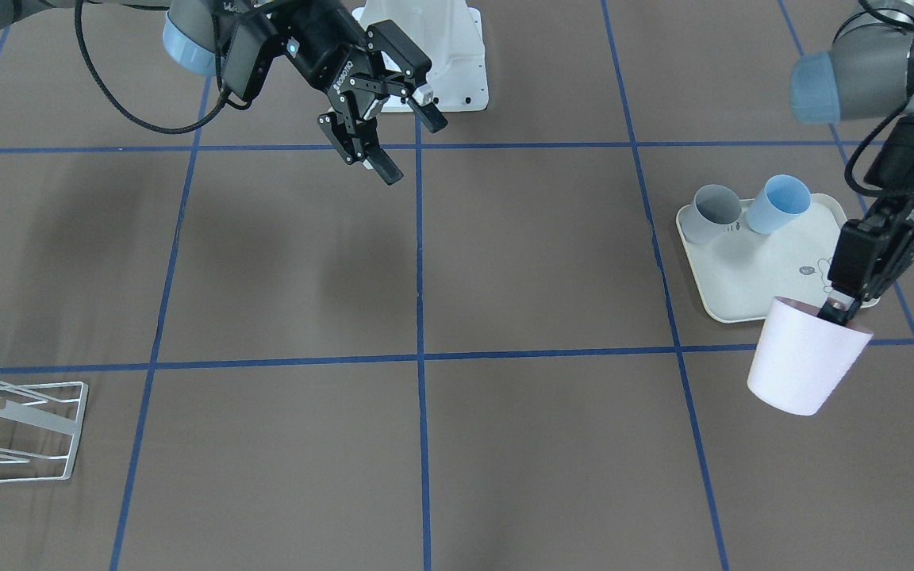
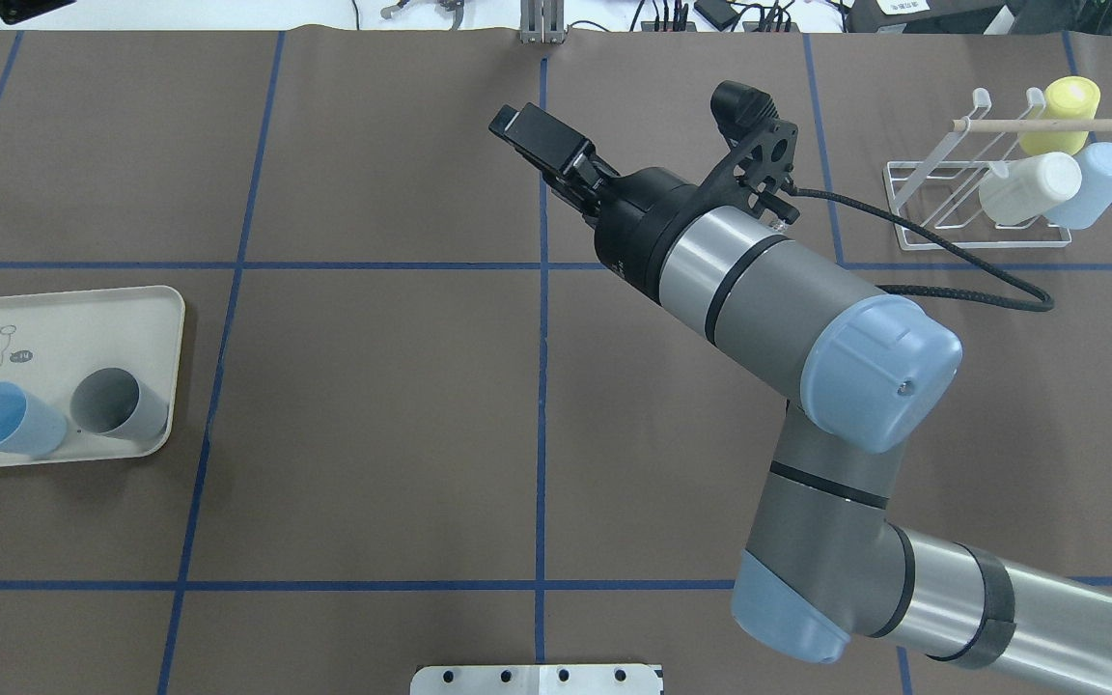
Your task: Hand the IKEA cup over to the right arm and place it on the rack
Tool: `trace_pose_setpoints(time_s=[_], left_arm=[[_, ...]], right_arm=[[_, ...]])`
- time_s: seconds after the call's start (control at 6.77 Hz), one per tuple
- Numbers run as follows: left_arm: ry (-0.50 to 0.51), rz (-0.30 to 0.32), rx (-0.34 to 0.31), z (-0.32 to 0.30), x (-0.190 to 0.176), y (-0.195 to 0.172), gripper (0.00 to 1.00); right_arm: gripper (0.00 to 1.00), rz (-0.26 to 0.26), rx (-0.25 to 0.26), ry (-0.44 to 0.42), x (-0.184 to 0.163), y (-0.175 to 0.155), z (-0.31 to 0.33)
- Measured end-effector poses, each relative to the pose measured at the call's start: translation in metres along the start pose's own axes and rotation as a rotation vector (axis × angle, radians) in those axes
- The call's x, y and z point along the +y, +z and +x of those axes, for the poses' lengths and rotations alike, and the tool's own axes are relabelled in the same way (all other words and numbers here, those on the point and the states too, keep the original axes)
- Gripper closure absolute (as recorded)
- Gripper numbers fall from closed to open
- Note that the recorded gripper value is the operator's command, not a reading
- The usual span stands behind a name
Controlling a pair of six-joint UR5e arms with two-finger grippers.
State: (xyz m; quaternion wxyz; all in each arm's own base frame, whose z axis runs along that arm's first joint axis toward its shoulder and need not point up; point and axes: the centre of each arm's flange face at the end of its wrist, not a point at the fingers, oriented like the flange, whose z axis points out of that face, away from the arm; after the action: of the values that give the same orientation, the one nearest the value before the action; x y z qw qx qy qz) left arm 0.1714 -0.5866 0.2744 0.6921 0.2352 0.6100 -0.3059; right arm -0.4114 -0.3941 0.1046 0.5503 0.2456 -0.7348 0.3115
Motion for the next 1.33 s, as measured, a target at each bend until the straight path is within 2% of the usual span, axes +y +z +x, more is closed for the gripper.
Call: trace_pose_setpoints(time_s=[0.15,0.44,0.74,1.03,1.33], left_arm=[[-0.066,0.009,0.043,0.003,0.021,0.015,1.00],[-0.242,-0.011,0.171,-0.014,0.037,0.034,1.00],[-0.385,-0.089,0.306,-0.015,0.060,0.053,1.00],[-0.446,-0.193,0.412,0.016,0.110,0.073,1.00],[-0.498,-0.277,0.529,0.035,0.150,0.079,1.00]], right_arm=[[0.00,0.002,-0.023,0.020,-0.001,-0.002,-0.001],[0.00,0.021,-0.043,0.061,-0.004,-0.003,-0.003],[0.00,0.031,-0.076,0.103,-0.010,-0.006,-0.004],[0.00,0.045,-0.094,0.138,-0.024,-0.002,0.004],[0.00,0.046,-0.141,0.172,-0.035,-0.007,0.010]])
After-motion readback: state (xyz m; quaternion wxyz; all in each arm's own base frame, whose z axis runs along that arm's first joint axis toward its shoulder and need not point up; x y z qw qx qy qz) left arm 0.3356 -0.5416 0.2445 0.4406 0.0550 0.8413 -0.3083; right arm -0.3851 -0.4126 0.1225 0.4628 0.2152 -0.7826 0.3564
